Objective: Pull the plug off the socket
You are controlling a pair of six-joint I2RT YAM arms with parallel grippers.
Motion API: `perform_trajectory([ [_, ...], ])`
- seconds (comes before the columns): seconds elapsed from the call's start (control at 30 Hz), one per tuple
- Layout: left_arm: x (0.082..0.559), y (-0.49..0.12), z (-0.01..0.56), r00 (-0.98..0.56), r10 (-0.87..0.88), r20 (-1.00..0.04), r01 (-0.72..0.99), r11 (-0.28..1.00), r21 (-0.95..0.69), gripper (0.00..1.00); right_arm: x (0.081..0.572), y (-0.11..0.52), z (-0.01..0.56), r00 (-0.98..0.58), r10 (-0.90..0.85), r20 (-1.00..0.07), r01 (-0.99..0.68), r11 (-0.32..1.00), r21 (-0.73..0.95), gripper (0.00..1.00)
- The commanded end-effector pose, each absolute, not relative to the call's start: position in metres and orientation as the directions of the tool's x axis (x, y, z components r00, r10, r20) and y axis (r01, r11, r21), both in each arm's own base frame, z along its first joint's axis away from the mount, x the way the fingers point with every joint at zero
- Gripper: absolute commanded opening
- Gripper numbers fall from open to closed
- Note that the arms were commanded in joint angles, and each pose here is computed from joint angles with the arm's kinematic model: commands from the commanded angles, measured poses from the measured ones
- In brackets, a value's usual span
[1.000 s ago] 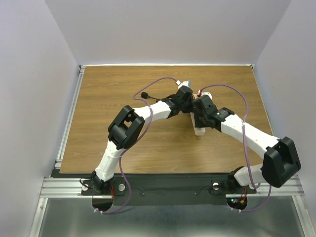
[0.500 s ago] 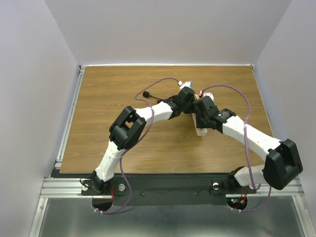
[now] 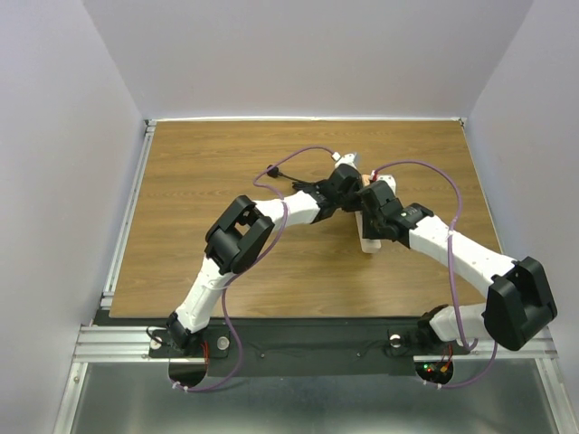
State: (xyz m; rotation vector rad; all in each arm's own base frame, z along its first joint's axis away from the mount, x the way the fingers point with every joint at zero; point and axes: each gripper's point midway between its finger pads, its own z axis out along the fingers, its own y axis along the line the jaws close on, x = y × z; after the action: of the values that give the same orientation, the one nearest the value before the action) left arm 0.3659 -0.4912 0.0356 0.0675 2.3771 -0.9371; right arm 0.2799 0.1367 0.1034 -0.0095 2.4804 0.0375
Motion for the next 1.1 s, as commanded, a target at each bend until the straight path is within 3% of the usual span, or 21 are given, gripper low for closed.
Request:
perform_trajectory([
  [0.0, 0.202, -0.297, -0.207, -0.988, 0.155, 0.017, 0.156, 0.987, 0.033, 0.0, 0.314, 0.18, 0.205, -0.567, 0.157, -0.809, -0.106, 0.96, 0.261, 0.0],
  [0.3, 0.2, -0.297, -0.196, -0.989, 0.151, -0.009, 0.151, 0.989, 0.005, 0.0, 0.314, 0.183, 0.201, -0.578, 0.158, -0.8, -0.105, 0.958, 0.265, 0.0],
  [0.47, 0.218, -0.311, -0.161, -0.986, 0.137, -0.098, 0.142, 0.989, -0.044, 0.0, 0.314, 0.183, 0.203, -0.574, 0.155, -0.804, -0.111, 0.958, 0.264, 0.0],
  [0.63, 0.255, -0.33, -0.102, -0.958, 0.141, -0.25, 0.159, 0.986, -0.054, 0.0, 0.312, 0.181, 0.201, -0.576, 0.153, -0.803, -0.11, 0.959, 0.262, 0.0],
  [1.07, 0.285, -0.334, -0.046, -0.937, 0.125, -0.325, 0.156, 0.985, -0.072, 0.0, 0.309, 0.183, 0.189, -0.604, 0.13, -0.786, -0.123, 0.96, 0.253, 0.0],
])
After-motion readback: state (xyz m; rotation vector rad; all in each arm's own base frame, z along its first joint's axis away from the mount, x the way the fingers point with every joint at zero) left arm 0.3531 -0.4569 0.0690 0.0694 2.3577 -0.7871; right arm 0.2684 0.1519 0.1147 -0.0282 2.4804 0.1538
